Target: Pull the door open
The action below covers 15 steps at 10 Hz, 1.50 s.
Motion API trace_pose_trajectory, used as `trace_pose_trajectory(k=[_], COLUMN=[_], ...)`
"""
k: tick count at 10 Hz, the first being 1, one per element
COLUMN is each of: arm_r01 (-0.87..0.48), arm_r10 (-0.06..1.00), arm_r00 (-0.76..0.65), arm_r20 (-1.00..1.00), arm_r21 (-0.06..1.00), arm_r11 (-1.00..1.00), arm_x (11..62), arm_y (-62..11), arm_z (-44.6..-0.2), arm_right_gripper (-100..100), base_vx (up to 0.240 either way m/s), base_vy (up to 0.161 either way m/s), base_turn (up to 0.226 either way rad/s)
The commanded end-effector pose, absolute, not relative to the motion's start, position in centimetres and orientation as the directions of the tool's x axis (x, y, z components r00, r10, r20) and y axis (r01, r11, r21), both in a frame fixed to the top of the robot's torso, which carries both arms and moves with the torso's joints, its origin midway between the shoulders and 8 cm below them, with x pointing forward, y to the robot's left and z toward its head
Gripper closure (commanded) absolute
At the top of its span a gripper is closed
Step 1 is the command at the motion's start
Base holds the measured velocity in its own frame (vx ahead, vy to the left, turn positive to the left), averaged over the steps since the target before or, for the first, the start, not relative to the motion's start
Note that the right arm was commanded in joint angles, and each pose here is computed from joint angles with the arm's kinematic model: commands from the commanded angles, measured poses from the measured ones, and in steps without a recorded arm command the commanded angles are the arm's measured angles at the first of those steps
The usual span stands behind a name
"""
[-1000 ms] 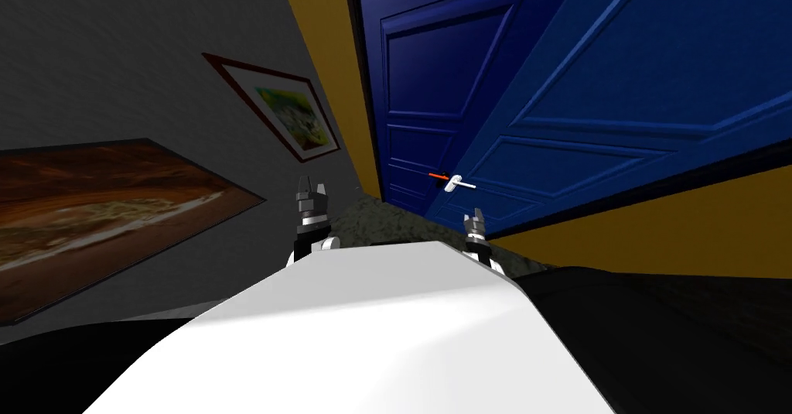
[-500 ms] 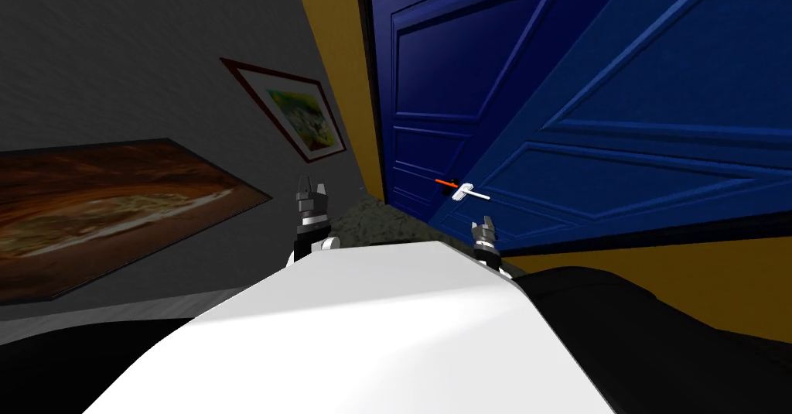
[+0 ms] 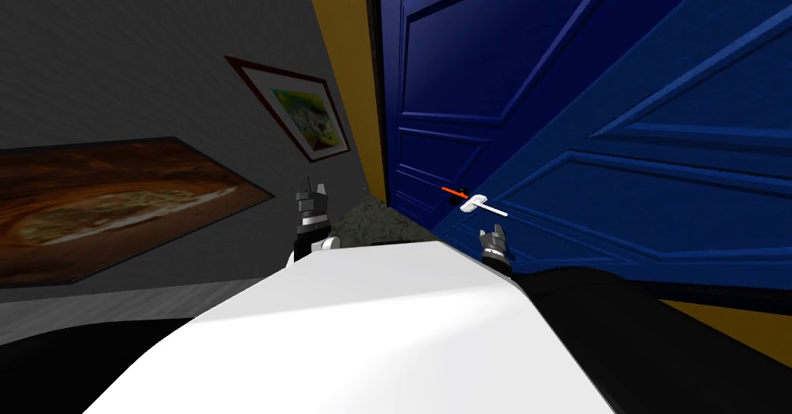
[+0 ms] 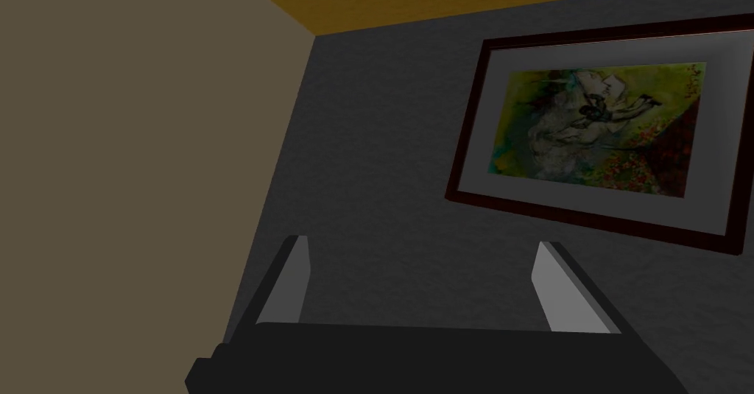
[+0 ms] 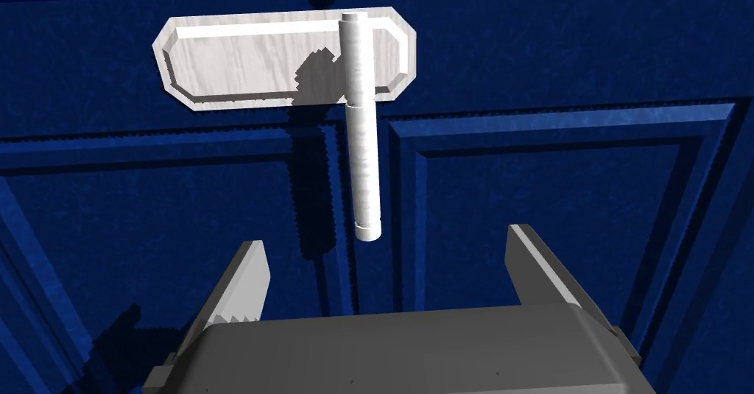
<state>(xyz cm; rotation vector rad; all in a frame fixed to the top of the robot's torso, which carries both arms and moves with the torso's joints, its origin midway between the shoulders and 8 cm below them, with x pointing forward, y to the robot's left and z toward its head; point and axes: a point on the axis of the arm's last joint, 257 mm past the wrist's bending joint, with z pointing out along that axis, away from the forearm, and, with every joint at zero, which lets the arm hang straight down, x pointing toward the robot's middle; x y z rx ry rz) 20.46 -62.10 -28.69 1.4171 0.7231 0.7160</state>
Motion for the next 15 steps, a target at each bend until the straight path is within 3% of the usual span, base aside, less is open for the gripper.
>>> trace_pose_trajectory(k=[1, 3, 9, 13, 14, 15], arm_r01=[-0.003, -0.001, 0.030, 0.010, 0.010, 0.010], arm_r10=[0.780, 0.778, 0.742, 0.760, 0.760, 0.760], arm_r00=[0.625, 0.628, 0.670, 0.650, 0.650, 0.650], arm_r20=[-0.007, -0.007, -0.024, -0.011, -0.011, -0.011], arm_r21=[1.000, 1.000, 1.000, 1.000, 1.000, 1.000], arm_r11=[0.011, 0.010, 0.005, 0.005, 0.005, 0.005], arm_x=[18.7, 18.6, 17.2, 19.1, 19.1, 19.1], arm_y=[-63.4, -63.6, -65.9, -65.3, -65.3, -65.3], arm_z=[-28.9, -29.1, -29.6, -29.3, -29.3, -29.3], arm_right_gripper=[-100, -100, -100, -100, 100, 100], base_vx=[0.169, 0.099, 0.067, 0.172, -0.007, -0.031], base_vy=[-0.105, -0.087, -0.187, -0.005, -0.004, -0.005], base_turn=[0.127, 0.074, -0.029, 0.098, -0.014, 0.009])
